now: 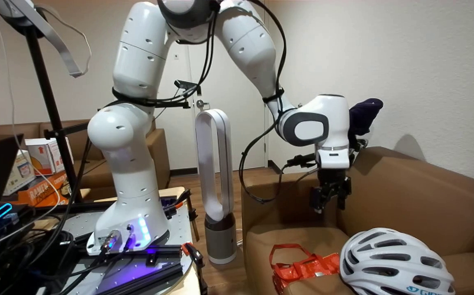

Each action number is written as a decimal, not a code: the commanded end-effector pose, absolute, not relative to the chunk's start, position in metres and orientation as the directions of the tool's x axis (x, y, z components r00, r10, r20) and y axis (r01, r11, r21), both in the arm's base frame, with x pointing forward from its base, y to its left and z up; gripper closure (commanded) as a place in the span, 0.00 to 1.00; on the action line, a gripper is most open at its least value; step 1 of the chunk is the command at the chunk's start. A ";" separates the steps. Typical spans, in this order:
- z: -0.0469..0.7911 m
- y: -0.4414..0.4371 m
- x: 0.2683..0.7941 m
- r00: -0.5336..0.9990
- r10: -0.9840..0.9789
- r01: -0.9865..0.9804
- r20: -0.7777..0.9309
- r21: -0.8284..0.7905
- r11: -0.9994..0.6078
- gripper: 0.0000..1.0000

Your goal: Remove the white object from the top of the orange bag on the sofa and place it on the left armrest of the sofa

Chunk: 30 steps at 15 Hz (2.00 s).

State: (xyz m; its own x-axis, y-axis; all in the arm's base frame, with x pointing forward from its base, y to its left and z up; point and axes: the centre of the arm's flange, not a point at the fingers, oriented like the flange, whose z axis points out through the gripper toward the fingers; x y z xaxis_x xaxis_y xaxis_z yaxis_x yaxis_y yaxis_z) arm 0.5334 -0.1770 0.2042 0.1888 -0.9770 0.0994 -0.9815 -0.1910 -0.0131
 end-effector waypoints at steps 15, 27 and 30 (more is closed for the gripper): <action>0.062 -0.152 0.544 0.272 -0.954 -0.957 0.125 0.144 -0.254 0.00; -0.001 -0.123 0.528 0.154 -0.985 -0.986 0.075 0.082 -0.148 0.00; -0.001 -0.122 0.527 0.162 -0.983 -0.987 0.083 0.033 -0.160 0.00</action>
